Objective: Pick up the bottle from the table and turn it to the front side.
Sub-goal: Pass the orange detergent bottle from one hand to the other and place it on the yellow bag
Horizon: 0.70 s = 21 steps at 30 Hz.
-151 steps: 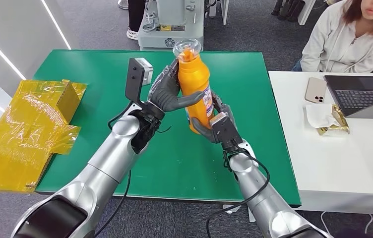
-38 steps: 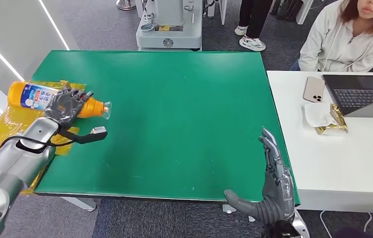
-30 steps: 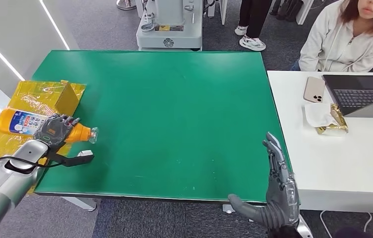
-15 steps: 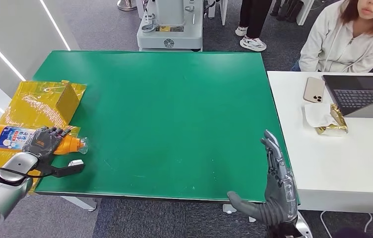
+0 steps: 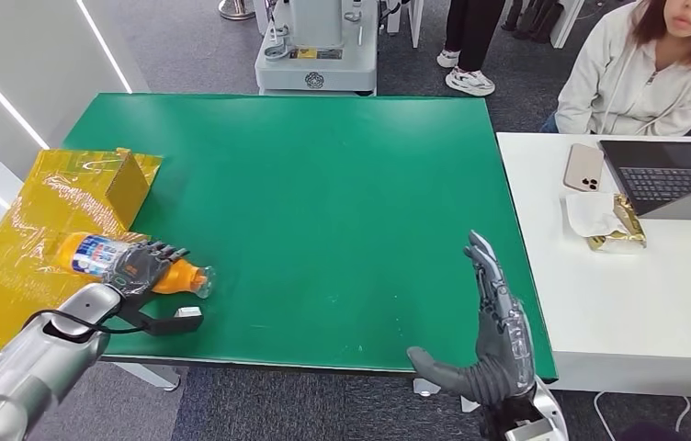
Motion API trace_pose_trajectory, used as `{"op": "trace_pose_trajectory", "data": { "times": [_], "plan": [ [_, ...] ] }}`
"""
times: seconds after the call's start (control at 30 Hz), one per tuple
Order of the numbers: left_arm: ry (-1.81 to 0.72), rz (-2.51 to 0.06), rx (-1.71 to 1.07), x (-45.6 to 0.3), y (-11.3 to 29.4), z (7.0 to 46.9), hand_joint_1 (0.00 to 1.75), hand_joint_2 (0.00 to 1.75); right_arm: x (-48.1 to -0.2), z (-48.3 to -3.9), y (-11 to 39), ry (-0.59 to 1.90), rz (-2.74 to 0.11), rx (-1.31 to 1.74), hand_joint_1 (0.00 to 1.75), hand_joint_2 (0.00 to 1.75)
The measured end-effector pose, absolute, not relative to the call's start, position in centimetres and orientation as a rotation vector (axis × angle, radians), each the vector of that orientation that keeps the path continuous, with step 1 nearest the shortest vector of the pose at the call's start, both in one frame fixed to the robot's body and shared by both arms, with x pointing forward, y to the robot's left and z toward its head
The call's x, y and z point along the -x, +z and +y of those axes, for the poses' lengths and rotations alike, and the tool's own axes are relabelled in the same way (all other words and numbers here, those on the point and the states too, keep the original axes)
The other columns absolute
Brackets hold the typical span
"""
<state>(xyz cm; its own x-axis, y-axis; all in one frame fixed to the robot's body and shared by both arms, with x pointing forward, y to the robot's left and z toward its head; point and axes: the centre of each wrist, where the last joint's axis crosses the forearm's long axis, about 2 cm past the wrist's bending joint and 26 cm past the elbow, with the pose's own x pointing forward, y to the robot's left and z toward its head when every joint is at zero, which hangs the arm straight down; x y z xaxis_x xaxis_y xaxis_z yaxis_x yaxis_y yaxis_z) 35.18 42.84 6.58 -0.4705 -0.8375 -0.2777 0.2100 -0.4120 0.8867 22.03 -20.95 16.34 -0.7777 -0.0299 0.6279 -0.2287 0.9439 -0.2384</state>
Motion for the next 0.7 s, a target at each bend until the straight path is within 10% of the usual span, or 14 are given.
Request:
{"op": "trace_pose_trajectory", "data": {
  "times": [0.7],
  "plan": [
    [-1.646, -1.186, -0.884, -37.3, 6.8, 37.3, 1.75, 1.75, -21.5, -20.7, 14.4, 0.395, -2.375, -0.2, 0.0, 1.75]
  ]
}}
